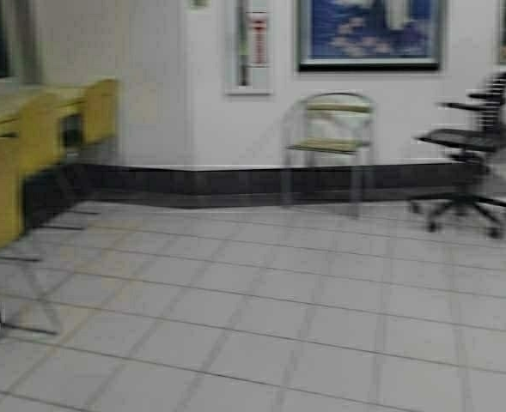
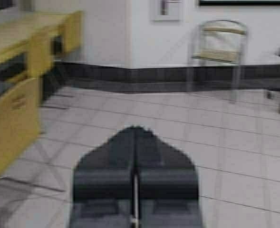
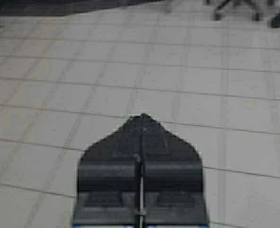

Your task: Push the chairs under the table

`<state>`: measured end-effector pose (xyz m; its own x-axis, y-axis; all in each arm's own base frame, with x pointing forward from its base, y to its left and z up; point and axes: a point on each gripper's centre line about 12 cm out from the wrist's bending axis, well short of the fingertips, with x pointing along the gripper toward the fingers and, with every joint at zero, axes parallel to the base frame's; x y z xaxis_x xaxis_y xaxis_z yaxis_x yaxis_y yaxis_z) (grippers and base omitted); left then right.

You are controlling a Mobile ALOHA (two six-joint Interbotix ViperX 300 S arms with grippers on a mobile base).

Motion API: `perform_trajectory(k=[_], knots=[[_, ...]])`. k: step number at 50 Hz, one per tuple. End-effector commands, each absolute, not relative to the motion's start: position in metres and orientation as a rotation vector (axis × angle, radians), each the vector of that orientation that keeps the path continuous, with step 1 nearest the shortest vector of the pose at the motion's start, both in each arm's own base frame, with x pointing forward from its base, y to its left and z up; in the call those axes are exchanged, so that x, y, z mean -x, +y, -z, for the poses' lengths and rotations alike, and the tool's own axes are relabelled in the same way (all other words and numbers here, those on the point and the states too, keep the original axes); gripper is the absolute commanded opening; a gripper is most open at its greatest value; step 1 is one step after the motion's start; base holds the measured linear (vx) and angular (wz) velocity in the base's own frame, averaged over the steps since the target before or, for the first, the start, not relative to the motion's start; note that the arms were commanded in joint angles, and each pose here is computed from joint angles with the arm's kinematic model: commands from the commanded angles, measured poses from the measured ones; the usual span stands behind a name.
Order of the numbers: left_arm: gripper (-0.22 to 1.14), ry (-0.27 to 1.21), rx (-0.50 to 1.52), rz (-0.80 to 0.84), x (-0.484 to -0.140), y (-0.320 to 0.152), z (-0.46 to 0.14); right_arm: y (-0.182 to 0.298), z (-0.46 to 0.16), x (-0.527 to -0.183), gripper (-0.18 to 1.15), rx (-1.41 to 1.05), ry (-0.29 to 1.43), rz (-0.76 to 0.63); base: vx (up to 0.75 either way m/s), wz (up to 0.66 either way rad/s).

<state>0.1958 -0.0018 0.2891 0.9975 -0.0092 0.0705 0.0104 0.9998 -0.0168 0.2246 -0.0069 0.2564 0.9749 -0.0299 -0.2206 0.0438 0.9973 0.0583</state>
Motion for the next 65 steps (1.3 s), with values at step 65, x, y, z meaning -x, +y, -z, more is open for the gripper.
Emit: perform_trajectory(k=[65], knots=[[0.03, -0.072, 0.06, 0.012, -0.2005, -0.0021, -0.2913, -0.0068, -0.2609, -0.2269, 0.04, -0.086, 0.215, 0.038, 0.16, 0.52]])
